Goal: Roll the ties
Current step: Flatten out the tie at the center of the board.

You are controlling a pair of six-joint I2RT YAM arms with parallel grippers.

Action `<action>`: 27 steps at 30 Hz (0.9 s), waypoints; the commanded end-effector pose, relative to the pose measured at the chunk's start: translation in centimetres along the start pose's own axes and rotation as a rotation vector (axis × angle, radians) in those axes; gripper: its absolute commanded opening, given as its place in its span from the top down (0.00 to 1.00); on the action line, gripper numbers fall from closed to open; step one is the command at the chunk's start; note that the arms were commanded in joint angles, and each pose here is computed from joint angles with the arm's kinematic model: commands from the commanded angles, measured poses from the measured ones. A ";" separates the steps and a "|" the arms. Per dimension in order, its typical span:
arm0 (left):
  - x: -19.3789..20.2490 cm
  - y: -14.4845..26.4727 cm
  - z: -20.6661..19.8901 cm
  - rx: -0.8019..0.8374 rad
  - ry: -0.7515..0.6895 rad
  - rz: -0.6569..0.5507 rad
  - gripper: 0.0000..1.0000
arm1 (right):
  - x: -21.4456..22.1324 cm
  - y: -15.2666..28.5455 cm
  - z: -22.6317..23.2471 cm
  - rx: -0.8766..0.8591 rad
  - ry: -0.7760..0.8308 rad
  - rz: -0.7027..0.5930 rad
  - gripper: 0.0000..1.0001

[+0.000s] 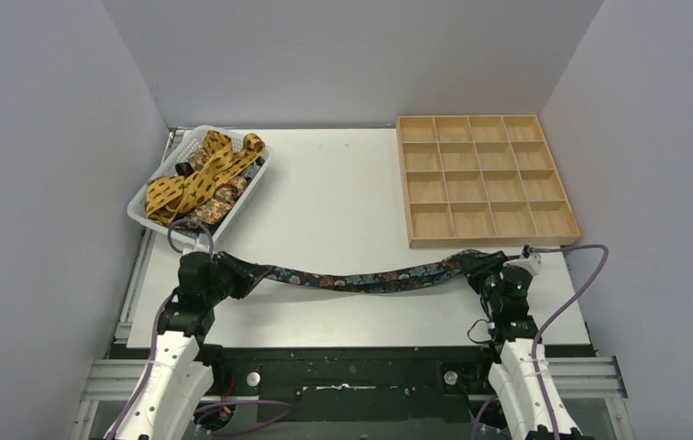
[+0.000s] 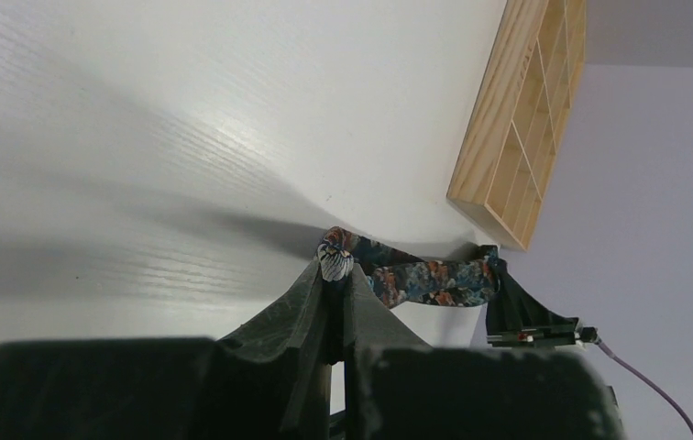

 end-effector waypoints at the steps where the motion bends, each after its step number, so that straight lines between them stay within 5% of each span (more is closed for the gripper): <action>1: -0.6 -0.2 -0.1 0.009 0.010 -0.032 1.00 | 1.0 0.3 -1.9 0.092 -0.003 0.047 0.56; 3: -0.4 -0.3 0.9 -0.047 0.007 -0.028 1.00 | 0.7 1.2 -2.6 0.206 -0.007 0.052 0.30; 6: -0.4 -0.2 2.1 -0.116 -0.016 -0.033 1.00 | -1.6 3.0 -2.2 0.358 -0.006 -0.025 0.11; 13: -1.6 0.4 3.2 -0.241 -0.041 -0.094 1.00 | -7.7 5.3 4.4 0.332 0.146 -0.138 0.10; 17: -2.0 0.7 3.7 -0.297 -0.053 -0.108 0.99 | -7.9 2.8 4.4 0.404 0.294 -0.001 0.11; 21: -2.1 0.9 4.4 -0.357 -0.052 -0.103 0.67 | -7.2 0.4 2.0 0.599 0.375 0.194 0.16; 24: -2.1 1.1 4.9 -0.408 -0.031 -0.095 0.36 | -7.6 -0.4 0.9 0.651 0.383 0.195 0.16; 27: -2.8 1.9 4.6 -0.453 -0.029 -0.123 0.22 | -7.8 -1.1 0.0 0.636 0.382 0.190 0.19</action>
Point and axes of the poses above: each gripper's point midway between its finger pads, its own y axis back along the fingers, its own z axis along the line the jaws close on, x = y × z, the point moved 4 cm from there along y, back along the fingers, and after that the axes turned 8 degrees about -y, right-handed, at the moved point
